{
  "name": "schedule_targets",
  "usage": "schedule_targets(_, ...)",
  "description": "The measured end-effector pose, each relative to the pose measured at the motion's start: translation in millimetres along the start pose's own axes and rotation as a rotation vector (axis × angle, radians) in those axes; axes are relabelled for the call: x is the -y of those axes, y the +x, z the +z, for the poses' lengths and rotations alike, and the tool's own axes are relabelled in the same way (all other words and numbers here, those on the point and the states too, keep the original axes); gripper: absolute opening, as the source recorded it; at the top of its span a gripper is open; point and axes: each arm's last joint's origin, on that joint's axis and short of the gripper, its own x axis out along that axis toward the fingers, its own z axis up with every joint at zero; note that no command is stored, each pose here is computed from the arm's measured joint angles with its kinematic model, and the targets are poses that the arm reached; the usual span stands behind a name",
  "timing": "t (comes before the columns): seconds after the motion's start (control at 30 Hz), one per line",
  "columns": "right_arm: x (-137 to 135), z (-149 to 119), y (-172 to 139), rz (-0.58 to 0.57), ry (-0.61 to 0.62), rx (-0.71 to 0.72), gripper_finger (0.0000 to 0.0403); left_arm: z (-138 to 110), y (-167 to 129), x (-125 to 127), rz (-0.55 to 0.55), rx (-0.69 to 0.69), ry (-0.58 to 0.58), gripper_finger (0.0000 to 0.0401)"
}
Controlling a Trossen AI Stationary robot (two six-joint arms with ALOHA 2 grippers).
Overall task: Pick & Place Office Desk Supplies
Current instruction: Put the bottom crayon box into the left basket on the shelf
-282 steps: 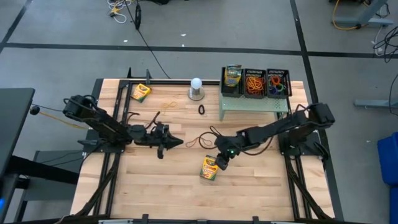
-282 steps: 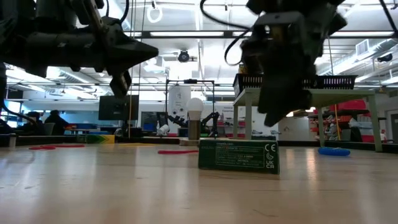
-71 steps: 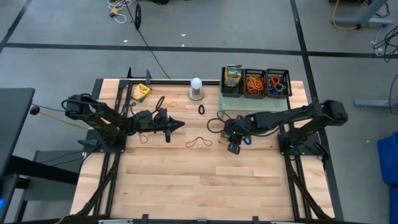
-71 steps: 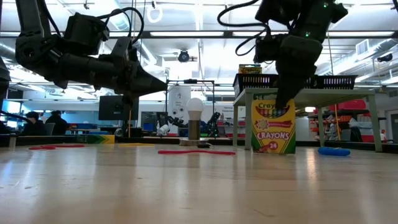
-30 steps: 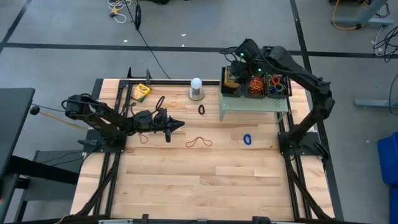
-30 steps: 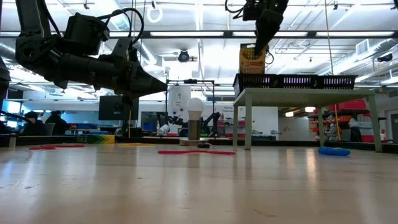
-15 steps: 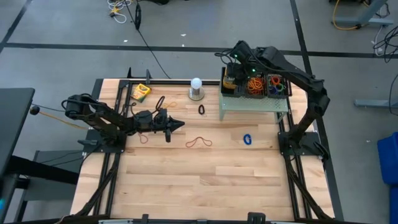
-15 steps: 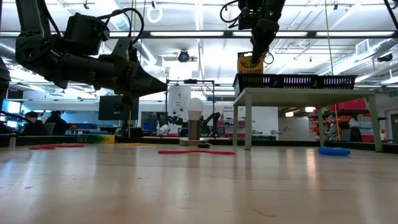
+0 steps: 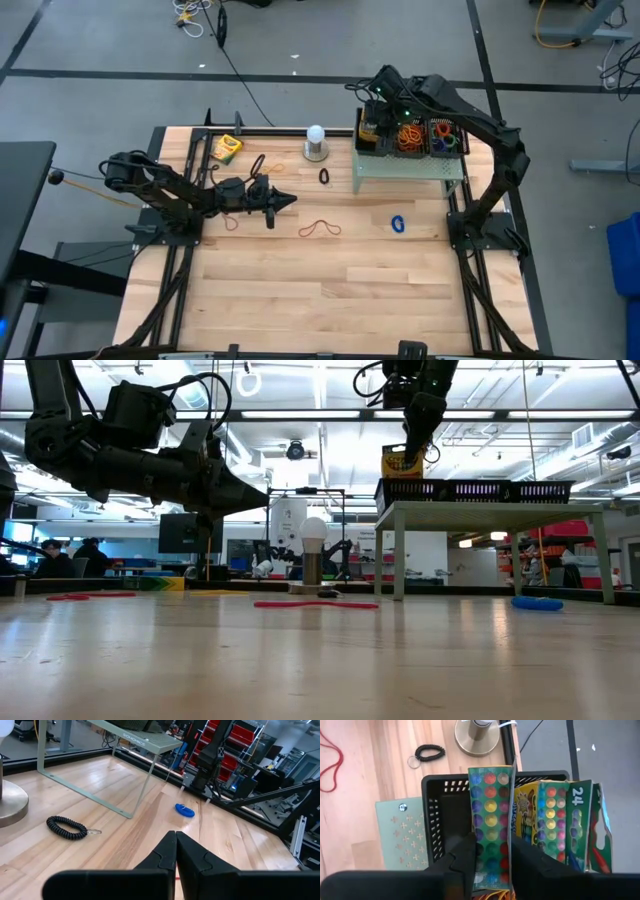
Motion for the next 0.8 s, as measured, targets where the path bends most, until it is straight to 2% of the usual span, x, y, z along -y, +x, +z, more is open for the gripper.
schedule_targets(0.43, 2.4, -1.1, -0.1, -0.083, 0.017, -0.04, 0.0171, 0.0, 0.0, 0.0, 0.0, 0.0, 0.0, 0.0008)
schedule_targets(0.8, -0.8, 4.1, -1.4, -0.103, 0.024, -0.006, 0.0183, 0.0, 0.0, 0.1, 0.0, 0.0, 0.0, 0.0008)
